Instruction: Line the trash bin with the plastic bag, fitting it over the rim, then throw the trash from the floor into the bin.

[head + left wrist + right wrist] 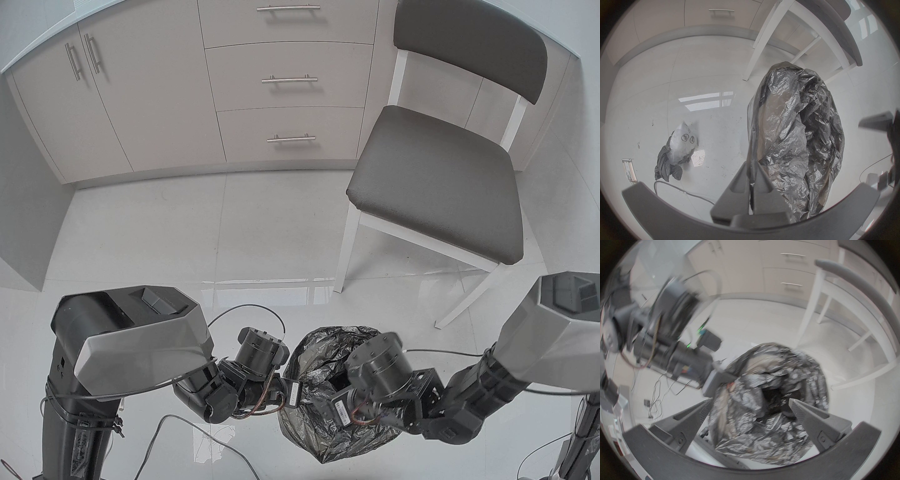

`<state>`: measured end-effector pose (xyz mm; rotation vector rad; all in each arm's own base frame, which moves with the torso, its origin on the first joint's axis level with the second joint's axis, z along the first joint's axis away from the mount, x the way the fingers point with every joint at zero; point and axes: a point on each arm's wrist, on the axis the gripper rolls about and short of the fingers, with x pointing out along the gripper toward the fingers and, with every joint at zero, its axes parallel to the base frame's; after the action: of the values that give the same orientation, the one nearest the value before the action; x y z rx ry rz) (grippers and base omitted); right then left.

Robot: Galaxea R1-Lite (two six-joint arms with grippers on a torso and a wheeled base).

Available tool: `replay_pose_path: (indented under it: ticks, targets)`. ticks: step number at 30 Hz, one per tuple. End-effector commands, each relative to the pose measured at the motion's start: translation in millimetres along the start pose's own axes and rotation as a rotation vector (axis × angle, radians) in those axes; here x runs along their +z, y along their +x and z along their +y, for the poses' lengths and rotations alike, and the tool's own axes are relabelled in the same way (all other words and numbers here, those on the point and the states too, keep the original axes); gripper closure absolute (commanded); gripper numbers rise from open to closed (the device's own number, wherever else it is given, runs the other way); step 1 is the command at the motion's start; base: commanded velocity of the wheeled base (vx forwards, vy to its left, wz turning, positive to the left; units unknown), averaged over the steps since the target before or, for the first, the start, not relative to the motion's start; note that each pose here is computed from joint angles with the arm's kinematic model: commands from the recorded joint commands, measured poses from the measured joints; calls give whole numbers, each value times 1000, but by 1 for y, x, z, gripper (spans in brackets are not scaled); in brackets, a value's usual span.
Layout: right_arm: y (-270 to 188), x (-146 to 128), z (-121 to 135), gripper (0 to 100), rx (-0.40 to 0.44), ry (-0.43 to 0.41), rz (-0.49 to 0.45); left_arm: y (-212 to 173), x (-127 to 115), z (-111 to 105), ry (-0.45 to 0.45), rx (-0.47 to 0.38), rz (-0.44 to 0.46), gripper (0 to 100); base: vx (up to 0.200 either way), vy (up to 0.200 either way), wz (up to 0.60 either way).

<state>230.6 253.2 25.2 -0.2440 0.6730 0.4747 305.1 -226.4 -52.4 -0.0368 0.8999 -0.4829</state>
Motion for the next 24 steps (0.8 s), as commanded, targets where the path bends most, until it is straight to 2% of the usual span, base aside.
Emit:
replay_pose_path:
  ticks: [1, 5, 9, 16, 24]
  targets:
    - [-5, 14, -32, 0, -66, 76, -41, 1, -1, 0, -2, 0, 0, 100, 0, 0, 0]
    - [8, 11, -55, 0, -124, 131, -38, 1, -1, 0, -2, -1, 0, 100, 0, 0, 0]
    - [33, 3, -82, 0, -187, 187, -83, 3, -2, 0, -1, 2, 2, 100, 0, 0, 0]
    - [57, -21, -102, 0, -244, 155, -26, 5, -3, 0, 5, 24, -5, 100, 0, 0, 0]
    - [52, -20, -113, 0, -305, 157, -30, 7, -6, 0, 16, 41, -1, 100, 0, 0, 0]
